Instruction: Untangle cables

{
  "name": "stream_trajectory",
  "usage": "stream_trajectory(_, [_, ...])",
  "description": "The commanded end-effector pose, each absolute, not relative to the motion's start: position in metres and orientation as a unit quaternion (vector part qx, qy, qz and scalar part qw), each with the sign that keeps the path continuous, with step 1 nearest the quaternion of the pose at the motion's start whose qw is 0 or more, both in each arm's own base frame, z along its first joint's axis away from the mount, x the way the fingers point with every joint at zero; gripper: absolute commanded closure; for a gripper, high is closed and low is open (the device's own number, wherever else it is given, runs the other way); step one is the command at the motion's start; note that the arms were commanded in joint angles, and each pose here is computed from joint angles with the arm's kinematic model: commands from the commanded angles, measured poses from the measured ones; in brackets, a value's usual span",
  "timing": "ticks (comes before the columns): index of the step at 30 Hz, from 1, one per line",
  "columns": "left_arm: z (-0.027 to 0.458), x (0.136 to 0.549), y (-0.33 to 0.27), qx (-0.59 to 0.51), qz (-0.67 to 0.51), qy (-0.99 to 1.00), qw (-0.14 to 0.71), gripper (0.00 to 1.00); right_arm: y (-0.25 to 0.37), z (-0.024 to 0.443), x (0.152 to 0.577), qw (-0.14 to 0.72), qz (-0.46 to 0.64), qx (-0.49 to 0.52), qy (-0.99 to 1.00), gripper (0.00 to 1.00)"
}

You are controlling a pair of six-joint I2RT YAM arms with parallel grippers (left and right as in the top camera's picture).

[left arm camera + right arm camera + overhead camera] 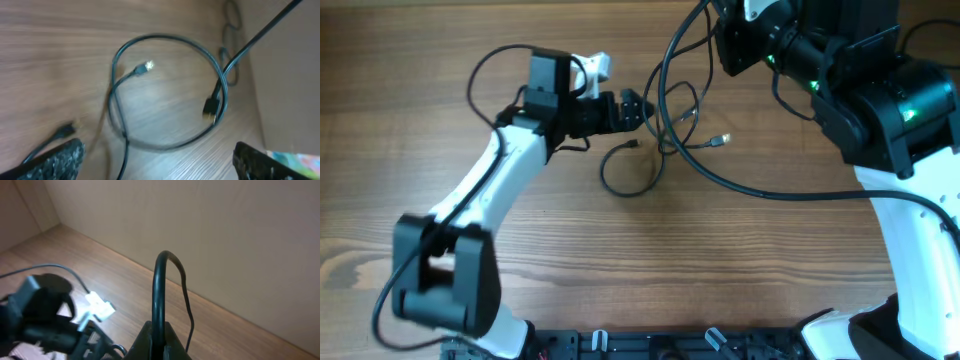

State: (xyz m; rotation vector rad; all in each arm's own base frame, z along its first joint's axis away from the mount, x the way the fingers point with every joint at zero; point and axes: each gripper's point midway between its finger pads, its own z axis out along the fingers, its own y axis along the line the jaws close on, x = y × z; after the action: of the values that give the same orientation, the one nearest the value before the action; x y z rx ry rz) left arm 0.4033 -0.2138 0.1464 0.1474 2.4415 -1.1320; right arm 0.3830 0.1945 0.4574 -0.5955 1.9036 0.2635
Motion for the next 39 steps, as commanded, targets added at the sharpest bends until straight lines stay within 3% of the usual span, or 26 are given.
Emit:
stream_trajectory(1, [0.141,0.4,-0.247,0.105,-0.465,0.855,0.204,0.05,0.196,0.465,0.378,0.541,0.128,-0.246,0.794,0.96])
stream_trajectory(11, [0.122,0.37,-0.296,0.206,-0.502,0.821,0.175,0.09,0.196,0.464,0.378,0.539,0.128,-0.246,0.795,0.96])
stream_trajectory(30, [0.085,0.361,-0.335,0.233,-0.455,0.84,0.184,0.16,0.195,0.462,0.377,0.535,0.126,-0.248,0.798,0.96])
stream_trajectory(34, [0.075,0.374,-0.328,0.216,-0.411,0.861,0.208,0.3,0.195,0.46,0.376,0.532,0.125,-0.249,0.799,0.96])
stream_trajectory(37, [0.072,0.38,-0.324,0.207,-0.396,0.868,0.216,0.57,0.195,0.46,0.376,0.532,0.125,-0.249,0.8,0.96])
stream_trajectory(39, [0.073,0.383,-0.32,0.202,-0.394,0.87,0.219,0.91,0.194,0.46,0.377,0.532,0.123,-0.248,0.8,0.96])
